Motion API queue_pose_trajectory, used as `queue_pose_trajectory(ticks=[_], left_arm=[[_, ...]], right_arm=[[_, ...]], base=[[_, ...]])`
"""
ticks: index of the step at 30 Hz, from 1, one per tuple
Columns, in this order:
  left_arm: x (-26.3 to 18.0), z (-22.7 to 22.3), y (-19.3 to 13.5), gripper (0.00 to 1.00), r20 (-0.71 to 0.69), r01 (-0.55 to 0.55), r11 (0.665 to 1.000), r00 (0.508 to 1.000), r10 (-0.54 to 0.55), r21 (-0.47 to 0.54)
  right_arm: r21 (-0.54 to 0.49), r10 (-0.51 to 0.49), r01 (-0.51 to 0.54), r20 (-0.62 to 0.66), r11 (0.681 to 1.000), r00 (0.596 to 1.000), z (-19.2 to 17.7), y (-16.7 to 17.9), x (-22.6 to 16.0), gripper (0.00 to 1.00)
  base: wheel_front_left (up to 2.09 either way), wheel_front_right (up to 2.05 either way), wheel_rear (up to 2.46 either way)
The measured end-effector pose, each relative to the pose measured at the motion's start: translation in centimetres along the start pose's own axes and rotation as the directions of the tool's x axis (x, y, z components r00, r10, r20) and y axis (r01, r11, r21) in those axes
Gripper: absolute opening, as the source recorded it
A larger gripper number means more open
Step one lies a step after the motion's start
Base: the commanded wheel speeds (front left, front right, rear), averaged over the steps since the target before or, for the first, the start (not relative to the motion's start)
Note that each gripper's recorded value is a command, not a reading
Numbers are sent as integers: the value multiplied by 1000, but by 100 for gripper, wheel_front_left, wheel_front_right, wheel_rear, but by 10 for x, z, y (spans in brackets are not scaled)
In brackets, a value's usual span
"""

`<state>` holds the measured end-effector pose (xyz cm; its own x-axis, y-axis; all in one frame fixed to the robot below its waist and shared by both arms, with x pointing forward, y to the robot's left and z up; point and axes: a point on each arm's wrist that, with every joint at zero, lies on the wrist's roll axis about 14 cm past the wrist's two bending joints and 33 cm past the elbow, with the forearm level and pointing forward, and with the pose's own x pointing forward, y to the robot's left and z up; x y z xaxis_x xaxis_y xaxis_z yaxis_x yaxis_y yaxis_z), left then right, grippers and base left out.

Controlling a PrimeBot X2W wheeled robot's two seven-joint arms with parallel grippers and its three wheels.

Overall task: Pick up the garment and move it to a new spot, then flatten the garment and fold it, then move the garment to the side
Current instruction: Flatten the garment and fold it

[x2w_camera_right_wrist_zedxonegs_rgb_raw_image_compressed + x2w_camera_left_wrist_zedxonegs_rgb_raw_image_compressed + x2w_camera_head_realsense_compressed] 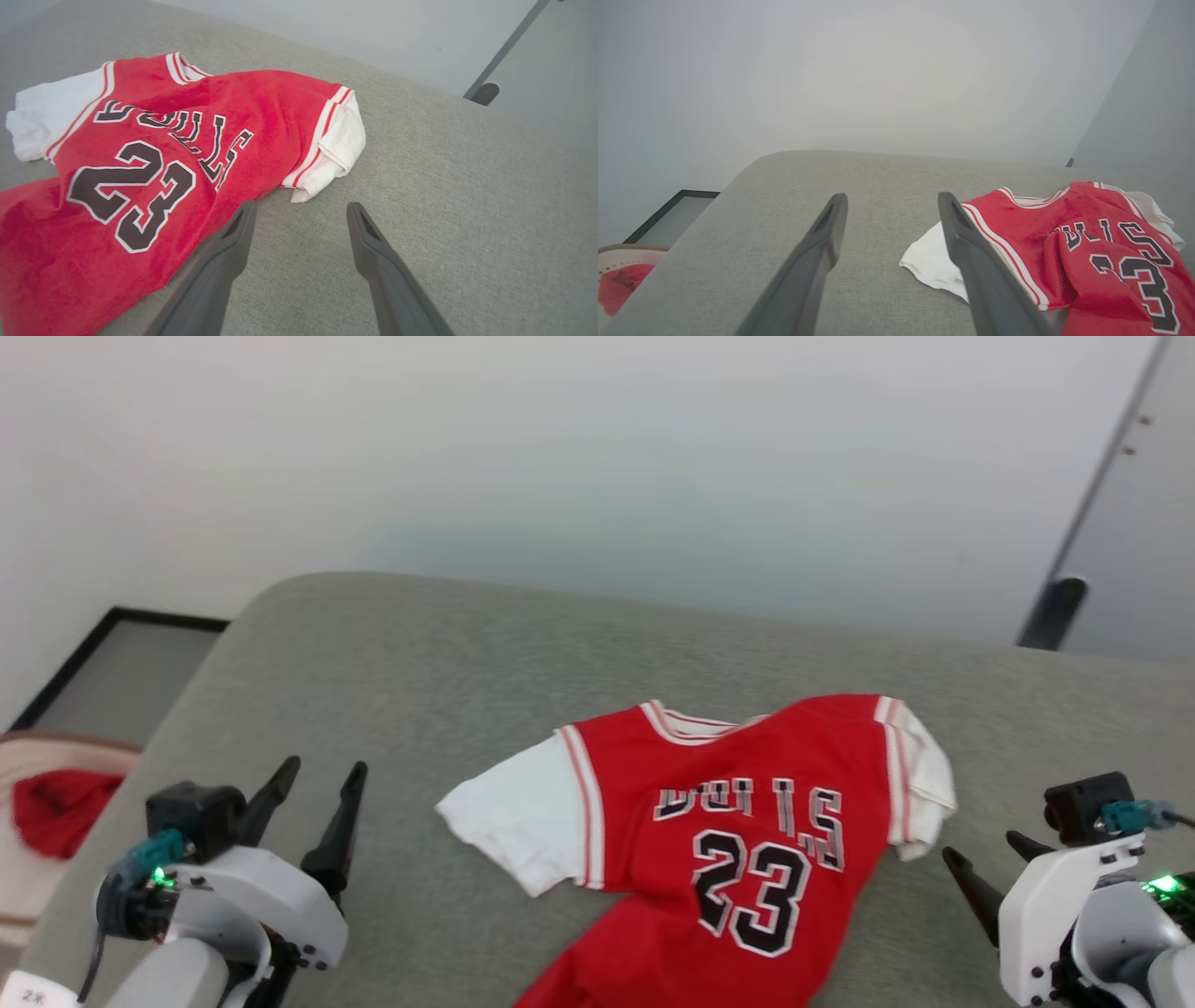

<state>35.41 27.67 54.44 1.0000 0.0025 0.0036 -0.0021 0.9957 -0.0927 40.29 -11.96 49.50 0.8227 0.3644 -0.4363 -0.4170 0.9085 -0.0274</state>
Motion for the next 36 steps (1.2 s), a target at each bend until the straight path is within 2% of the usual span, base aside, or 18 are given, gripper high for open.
queue_pose_trajectory(ticks=[6,16,22,28,35,36], left_arm=[[-27,-8,24,100,36,-114,993,993,114,-6],[-60,-23,60,100,47,-307,952,950,308,-20],[-62,-26,63,100,50,-345,937,936,347,-46],[-65,-38,68,100,21,-376,925,926,378,-57],[-66,-46,71,100,2,-405,911,914,407,-79],[-65,-47,71,100,1,-406,910,913,407,-83]], right_arm=[[-22,36,-39,-115,999,993,-2,5,23,100],[-49,54,-70,-281,996,958,-5,6,67,100],[-32,47,-64,-381,997,923,-19,0,95,100],[-9,60,-74,-507,997,860,-50,6,118,100],[-5,58,-74,-570,997,819,-64,10,133,100],[-3,58,-72,-577,997,815,-65,10,133,36]], base=[[0,0,0],[0,0,0],[0,0,0],[0,0,0],[0,0,0],[0,0,0]])
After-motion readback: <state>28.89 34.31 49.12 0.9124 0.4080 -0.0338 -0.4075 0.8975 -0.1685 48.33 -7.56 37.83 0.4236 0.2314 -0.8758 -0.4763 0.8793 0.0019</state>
